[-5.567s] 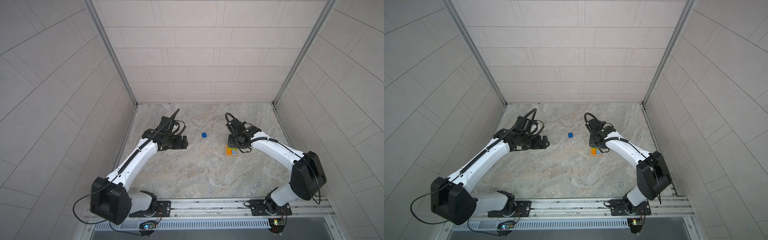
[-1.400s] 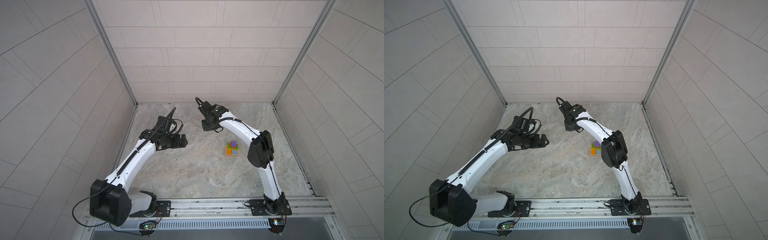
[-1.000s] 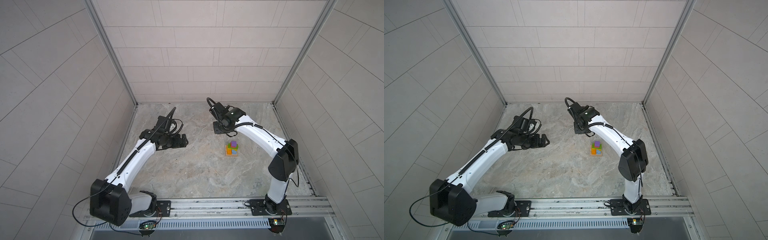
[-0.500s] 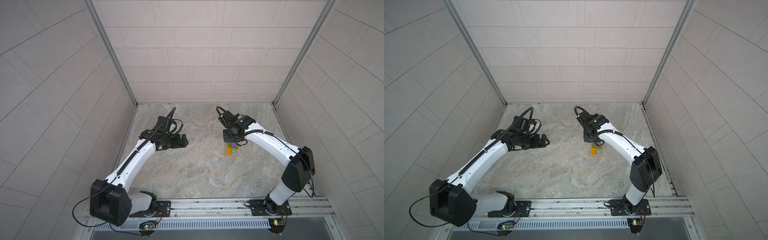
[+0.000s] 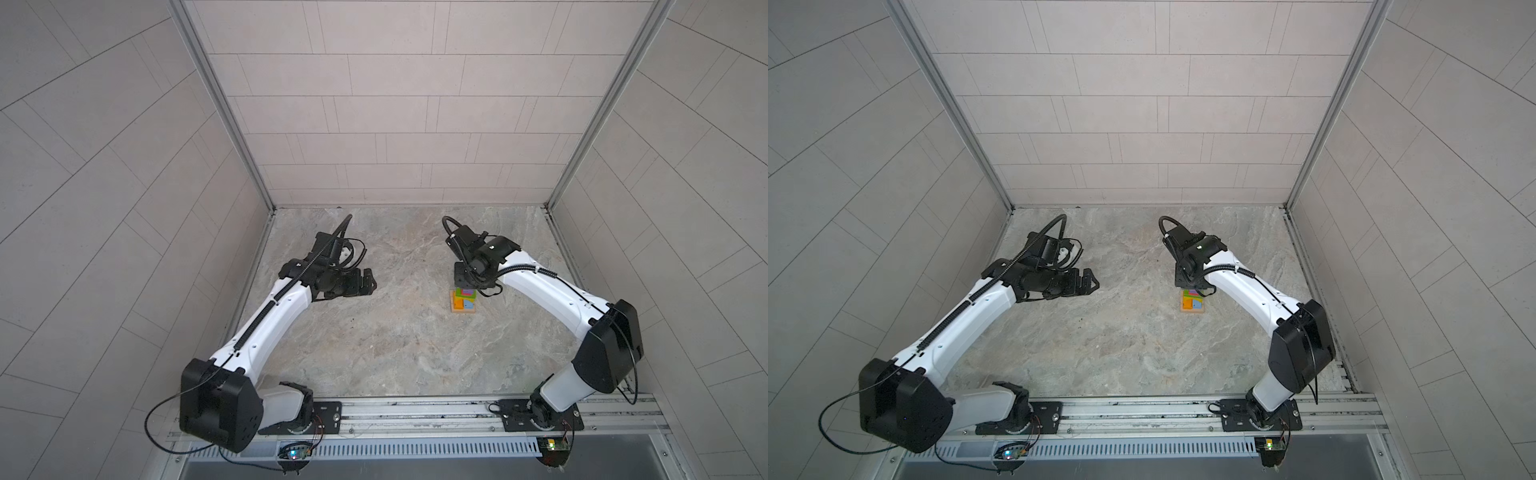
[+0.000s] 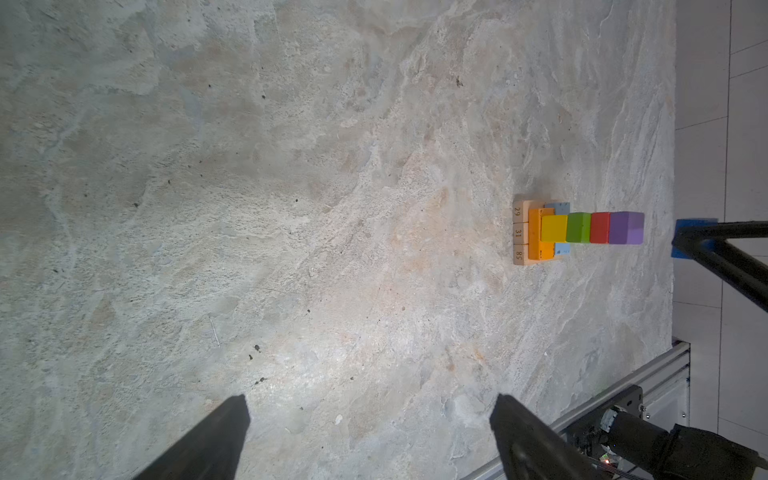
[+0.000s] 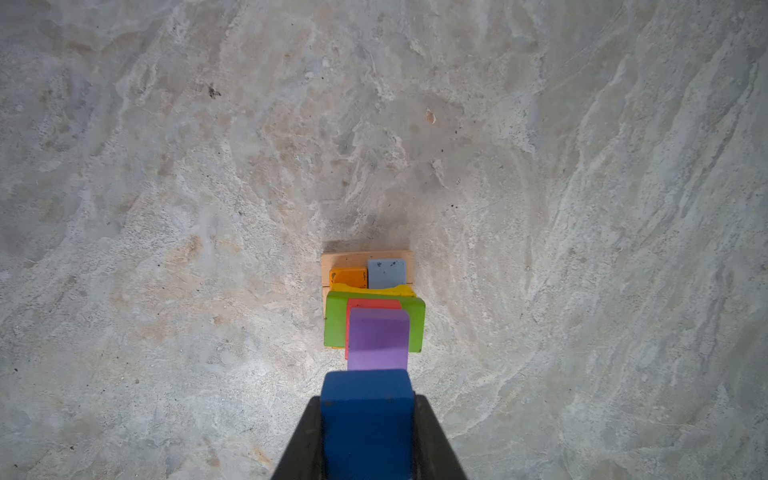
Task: Build the wood block tower
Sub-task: 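Carry the blue cube over the purple cube with the right gripper, then lower the blue cube onto the purple cube with the right gripper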
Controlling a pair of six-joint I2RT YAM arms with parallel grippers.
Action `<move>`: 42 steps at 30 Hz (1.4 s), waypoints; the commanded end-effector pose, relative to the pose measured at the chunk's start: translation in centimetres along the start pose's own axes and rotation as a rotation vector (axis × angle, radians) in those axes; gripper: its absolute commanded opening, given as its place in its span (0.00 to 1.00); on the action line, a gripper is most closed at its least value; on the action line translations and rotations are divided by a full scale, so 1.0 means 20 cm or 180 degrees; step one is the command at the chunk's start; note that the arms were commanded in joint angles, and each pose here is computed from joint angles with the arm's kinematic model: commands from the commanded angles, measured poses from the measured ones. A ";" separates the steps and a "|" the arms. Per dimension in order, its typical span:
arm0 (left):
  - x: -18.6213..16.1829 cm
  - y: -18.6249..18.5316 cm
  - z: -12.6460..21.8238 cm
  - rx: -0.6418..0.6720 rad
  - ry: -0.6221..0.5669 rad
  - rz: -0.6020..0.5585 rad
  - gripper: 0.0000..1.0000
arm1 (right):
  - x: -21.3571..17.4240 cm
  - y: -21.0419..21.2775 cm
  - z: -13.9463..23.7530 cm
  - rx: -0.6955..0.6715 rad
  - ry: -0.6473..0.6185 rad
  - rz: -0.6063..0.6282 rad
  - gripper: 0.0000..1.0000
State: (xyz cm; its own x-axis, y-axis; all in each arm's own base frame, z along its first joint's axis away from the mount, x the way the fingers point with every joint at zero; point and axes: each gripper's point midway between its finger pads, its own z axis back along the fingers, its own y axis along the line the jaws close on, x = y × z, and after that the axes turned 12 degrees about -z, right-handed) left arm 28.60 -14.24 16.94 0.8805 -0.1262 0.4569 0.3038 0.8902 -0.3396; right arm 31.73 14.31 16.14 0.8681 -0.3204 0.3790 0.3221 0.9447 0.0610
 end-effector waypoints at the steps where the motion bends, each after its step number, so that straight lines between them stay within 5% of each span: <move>1: 0.00 0.01 0.02 0.0025 -0.0046 0.0010 0.98 | 0.02 -0.02 0.05 0.0032 -0.0085 -0.0121 0.00; 42: 0.00 0.01 0.01 0.0010 -0.0033 0.0015 0.98 | -0.01 -0.04 -0.11 -0.0030 0.0094 -0.0147 0.01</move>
State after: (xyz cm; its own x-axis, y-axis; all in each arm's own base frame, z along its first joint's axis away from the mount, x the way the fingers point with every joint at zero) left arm 28.63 -14.13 16.95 0.8811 -0.1225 0.4567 0.3002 0.8912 -0.3401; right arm 32.07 13.73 14.44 0.8592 -0.3688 0.3545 0.3629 0.9279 0.0857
